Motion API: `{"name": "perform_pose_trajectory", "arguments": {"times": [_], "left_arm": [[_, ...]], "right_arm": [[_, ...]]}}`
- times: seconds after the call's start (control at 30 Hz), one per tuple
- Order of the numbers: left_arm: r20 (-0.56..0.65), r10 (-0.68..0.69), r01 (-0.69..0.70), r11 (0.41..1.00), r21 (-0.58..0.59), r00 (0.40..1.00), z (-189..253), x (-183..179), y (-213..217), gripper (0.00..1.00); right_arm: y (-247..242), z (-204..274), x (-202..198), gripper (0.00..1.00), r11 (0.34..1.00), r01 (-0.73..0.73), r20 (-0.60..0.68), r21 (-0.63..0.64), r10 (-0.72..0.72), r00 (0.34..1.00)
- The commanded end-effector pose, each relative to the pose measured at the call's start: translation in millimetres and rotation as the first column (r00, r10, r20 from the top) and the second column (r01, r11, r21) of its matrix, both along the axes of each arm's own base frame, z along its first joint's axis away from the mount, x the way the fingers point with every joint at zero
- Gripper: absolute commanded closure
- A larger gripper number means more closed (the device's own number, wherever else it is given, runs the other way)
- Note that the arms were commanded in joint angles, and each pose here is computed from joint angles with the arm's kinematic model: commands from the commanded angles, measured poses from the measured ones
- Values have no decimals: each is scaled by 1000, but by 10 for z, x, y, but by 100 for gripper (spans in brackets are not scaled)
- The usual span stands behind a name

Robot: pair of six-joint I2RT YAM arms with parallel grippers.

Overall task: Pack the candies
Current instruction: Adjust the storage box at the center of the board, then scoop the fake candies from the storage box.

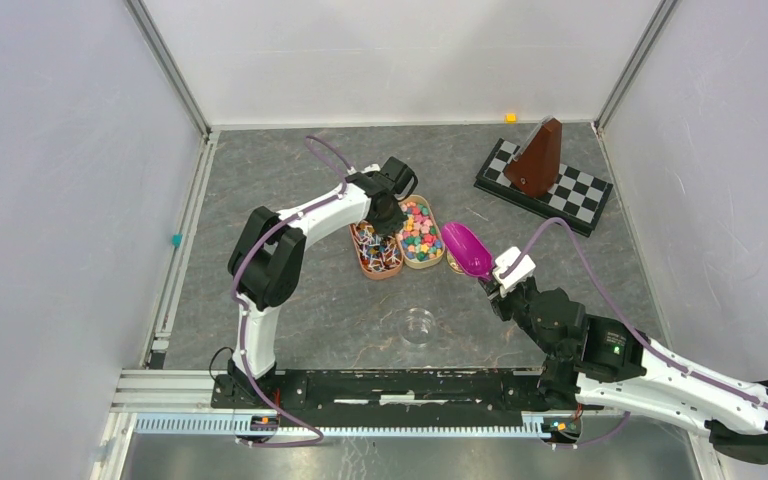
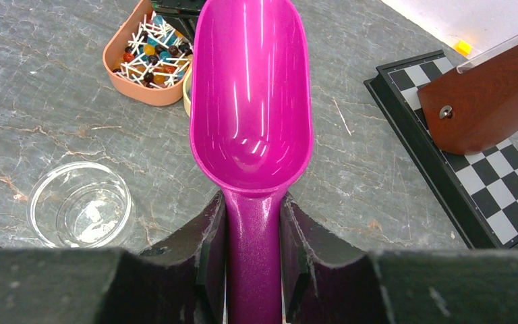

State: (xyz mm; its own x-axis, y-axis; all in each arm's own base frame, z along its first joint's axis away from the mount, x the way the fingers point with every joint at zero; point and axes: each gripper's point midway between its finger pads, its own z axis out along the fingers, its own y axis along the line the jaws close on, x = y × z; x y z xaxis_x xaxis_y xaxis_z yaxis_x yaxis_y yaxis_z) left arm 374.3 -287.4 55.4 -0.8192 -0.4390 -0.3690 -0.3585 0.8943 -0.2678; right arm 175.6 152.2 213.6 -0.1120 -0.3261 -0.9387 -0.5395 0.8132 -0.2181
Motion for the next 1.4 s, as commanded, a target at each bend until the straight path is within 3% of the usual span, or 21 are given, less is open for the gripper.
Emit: {"name": "perform_pose_trajectory", "arguments": {"times": [0.0, 0.47, 0.7, 1.1, 1.23, 1.27, 1.37], "left_arm": [[69, 68, -64, 996, -60, 995, 267, 122, 14, 88], [161, -56, 58, 998, -9, 985, 705, -6, 190, 54], [224, -194, 196, 981, 15, 955, 1050, -215, 306, 34], [401, -437, 413, 898, 149, 805, 1848, -804, 802, 10], [449, -471, 416, 882, 222, 759, 2089, -997, 1063, 6], [465, -475, 412, 880, 237, 747, 2156, -1049, 1133, 0], [512, -482, 407, 876, 259, 711, 2280, -1181, 1271, 0]], "right_arm": [[8, 236, 9, 100, 997, 12, 19, 75, -14, 1000], [37, 230, 80, 100, 999, 40, 16, -4, -40, 999], [74, 270, 120, 100, 996, 50, 5, -75, -49, 999], [318, 293, 203, 100, 966, 9, -103, -257, -37, 994], [398, 281, 275, 100, 953, -15, -150, -301, -31, 988], [415, 251, 290, 100, 949, -23, -168, -316, -32, 985], [433, 209, 367, 100, 937, -24, -212, -348, -53, 976]]}}
